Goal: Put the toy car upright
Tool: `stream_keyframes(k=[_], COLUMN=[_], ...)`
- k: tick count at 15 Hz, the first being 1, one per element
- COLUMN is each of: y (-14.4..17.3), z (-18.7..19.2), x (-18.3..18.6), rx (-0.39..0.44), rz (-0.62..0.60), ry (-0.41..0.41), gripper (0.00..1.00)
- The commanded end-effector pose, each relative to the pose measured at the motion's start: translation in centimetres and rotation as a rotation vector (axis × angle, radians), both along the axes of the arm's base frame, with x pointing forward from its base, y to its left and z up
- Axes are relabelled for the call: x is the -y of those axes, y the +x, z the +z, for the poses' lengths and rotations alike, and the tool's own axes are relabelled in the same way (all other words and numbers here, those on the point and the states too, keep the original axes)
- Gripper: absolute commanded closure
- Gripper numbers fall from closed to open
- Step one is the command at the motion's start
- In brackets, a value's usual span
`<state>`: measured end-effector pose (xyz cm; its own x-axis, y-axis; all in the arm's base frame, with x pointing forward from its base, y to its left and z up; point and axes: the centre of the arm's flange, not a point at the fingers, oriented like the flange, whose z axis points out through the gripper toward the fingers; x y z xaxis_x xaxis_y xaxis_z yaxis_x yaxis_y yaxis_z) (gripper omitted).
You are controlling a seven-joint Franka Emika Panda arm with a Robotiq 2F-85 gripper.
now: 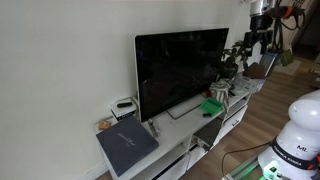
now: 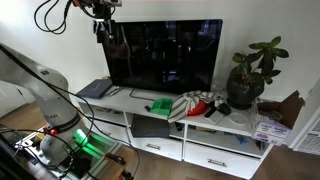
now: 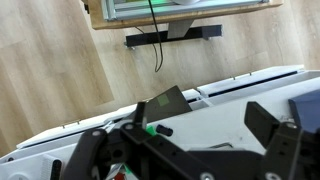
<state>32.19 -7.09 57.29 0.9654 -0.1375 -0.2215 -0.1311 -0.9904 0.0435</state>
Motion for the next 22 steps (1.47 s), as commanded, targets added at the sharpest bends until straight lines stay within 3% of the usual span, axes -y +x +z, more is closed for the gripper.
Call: stream_keyframes(k=[1,7,10,11,16,19,22], y=[1.6,6.4,9.4,7.1,9.1,12.9,16.0], z=[0.3,-0.9,-2.7,-2.5,-3.7,-4.6,-6.7], x=[-1.7,-5.7,-5.9,-6.6,-6.5,-5.1,-6.4], rx=[-0.016,-0.115,-0.097,-0.103,-0.114,-0.109,-0.133], rz=[0.119,0.327,0.485,0.399,0.461,0.575,0.674], ry=[-0.077,-0.292,-0.353,-0.318,-0.340,-0.296,-0.265], gripper=[0.00,0.00,0.00,0.00,0.00,0.00,0.00])
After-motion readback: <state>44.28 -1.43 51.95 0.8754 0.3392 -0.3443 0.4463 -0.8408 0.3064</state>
